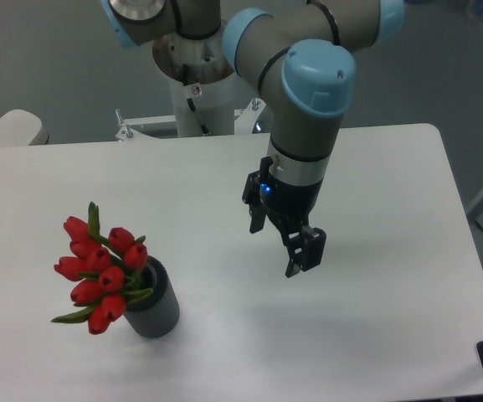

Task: Pick up the flowers from the vase
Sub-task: 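Move the open gripper toward the tulip stems above the vase rim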

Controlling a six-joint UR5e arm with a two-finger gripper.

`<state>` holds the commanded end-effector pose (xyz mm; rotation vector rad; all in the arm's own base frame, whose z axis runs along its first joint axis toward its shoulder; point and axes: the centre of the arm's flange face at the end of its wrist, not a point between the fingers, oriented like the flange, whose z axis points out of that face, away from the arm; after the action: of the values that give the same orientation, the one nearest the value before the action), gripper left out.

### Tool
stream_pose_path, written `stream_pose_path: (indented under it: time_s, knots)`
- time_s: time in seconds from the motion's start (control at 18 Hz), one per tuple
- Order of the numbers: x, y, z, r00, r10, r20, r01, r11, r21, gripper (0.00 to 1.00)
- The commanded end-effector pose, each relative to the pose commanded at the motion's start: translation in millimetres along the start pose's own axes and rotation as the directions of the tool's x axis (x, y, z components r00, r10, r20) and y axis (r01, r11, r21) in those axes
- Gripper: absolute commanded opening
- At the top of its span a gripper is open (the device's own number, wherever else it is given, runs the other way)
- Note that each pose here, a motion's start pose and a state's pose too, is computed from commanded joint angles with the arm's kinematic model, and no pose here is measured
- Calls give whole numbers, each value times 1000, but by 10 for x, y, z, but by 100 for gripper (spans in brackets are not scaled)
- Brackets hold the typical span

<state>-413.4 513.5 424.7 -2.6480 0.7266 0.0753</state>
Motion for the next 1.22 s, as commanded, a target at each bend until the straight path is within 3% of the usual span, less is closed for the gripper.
stream_pose_path:
  time_s: [0.5,0.83,1.22]
  knots:
    - [132,31,394,995,-40,-86,56,981,186,100]
    - [399,-37,606,967,-151,-206,223,893,391,100]
    - [838,-158,734,959,-123,-256,240,835,496,100]
